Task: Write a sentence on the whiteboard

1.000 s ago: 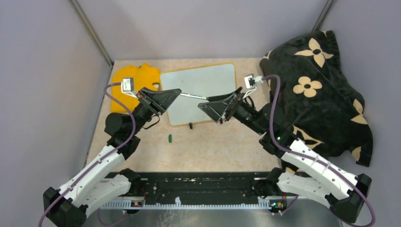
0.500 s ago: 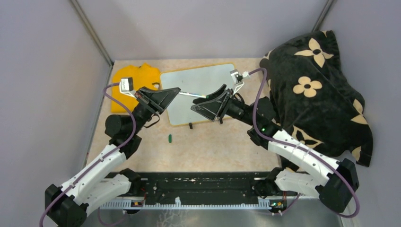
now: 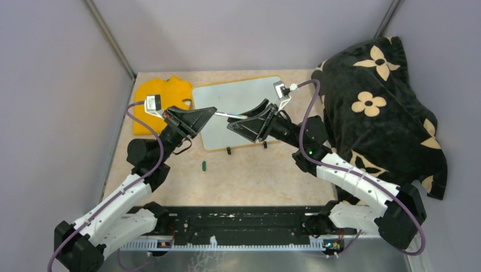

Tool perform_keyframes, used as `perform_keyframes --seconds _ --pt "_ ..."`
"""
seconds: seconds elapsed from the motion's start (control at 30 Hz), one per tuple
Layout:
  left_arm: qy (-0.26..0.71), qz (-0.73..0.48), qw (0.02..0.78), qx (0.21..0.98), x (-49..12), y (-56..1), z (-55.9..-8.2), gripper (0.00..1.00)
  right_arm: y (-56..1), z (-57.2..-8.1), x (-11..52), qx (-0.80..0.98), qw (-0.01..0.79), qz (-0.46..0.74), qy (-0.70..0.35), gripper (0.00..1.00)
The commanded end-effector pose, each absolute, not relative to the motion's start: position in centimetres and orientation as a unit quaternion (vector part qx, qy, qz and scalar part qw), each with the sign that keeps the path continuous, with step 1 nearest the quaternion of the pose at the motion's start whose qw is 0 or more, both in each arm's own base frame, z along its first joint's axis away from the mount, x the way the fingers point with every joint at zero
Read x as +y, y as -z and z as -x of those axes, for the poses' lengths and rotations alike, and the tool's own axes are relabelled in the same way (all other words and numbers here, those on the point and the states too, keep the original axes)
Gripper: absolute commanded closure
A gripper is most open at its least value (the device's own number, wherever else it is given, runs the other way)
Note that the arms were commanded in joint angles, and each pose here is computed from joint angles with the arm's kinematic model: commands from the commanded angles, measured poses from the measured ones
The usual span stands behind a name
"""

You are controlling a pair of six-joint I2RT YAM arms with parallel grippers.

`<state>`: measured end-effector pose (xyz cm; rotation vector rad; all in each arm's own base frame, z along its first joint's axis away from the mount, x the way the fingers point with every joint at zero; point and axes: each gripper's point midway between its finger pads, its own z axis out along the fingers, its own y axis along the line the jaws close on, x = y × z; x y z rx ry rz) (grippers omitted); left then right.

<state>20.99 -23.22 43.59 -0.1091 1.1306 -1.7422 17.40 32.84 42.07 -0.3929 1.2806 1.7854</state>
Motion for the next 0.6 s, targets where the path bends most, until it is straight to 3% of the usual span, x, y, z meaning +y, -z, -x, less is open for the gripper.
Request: perform_keyframes --seconds 0.0,0.2,0.57 --pt "0.717 0.033 0.518 0.465 -23.0 -44.1 -20.4 1.00 -45.9 -17.6 32.0 0.476 0.472 0.146 -0.728 0.48" --pt "0.713 0.035 0.519 0.471 -23.0 -43.8 -20.5 1.00 -45.5 -18.7 32.0 0.494 0.475 0.121 -0.718 0.47" --pt "0.709 0.041 0.515 0.479 -23.3 -43.3 -21.1 1.00 -45.3 -18.8 32.4 0.498 0.467 0.122 -0.721 0.61"
